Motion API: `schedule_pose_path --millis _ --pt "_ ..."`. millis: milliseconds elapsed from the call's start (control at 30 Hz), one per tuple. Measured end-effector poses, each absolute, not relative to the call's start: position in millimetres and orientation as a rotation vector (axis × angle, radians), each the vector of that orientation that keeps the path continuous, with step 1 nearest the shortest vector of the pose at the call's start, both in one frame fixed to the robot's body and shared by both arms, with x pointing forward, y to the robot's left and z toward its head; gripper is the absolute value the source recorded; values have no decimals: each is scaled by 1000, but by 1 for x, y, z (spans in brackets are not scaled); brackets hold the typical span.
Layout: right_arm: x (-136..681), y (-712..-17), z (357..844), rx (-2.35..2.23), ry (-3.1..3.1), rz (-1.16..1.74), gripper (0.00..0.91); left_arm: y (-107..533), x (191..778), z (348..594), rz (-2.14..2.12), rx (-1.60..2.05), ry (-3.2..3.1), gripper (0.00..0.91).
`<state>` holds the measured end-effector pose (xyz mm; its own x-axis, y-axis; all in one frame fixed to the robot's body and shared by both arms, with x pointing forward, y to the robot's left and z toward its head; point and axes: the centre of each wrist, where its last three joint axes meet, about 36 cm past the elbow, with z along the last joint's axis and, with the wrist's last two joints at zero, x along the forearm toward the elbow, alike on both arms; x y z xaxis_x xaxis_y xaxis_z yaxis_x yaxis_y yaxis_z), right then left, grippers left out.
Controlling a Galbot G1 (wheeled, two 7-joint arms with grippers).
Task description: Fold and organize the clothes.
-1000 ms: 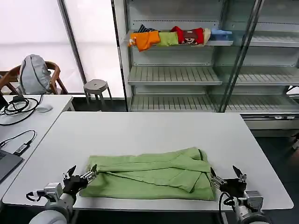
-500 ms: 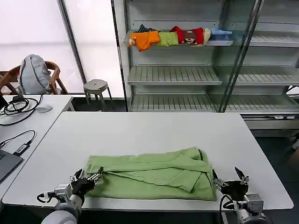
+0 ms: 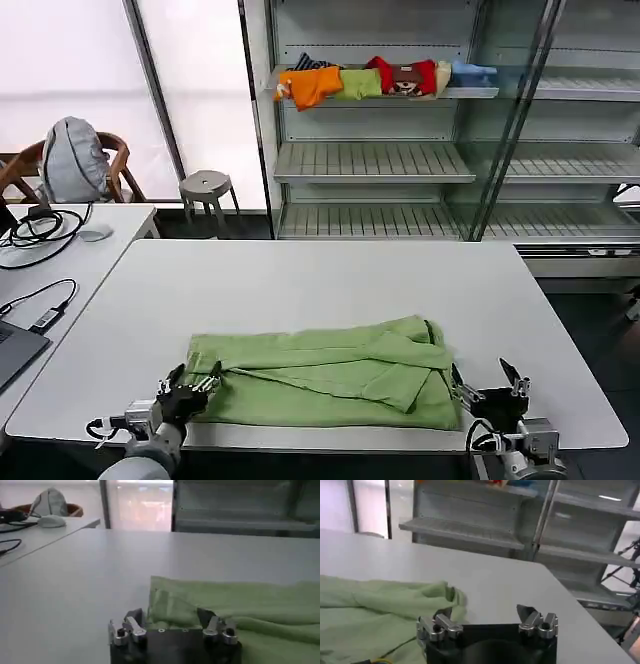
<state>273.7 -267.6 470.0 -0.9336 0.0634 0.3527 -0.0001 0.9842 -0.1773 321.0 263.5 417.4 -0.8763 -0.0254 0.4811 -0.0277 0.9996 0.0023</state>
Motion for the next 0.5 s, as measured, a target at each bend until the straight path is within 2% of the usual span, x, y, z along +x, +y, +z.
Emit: schedule_pose_path --millis 500 --pt "274 -264 467 -39 -2764 253 907 265 321 419 -53 16 -2630 10"
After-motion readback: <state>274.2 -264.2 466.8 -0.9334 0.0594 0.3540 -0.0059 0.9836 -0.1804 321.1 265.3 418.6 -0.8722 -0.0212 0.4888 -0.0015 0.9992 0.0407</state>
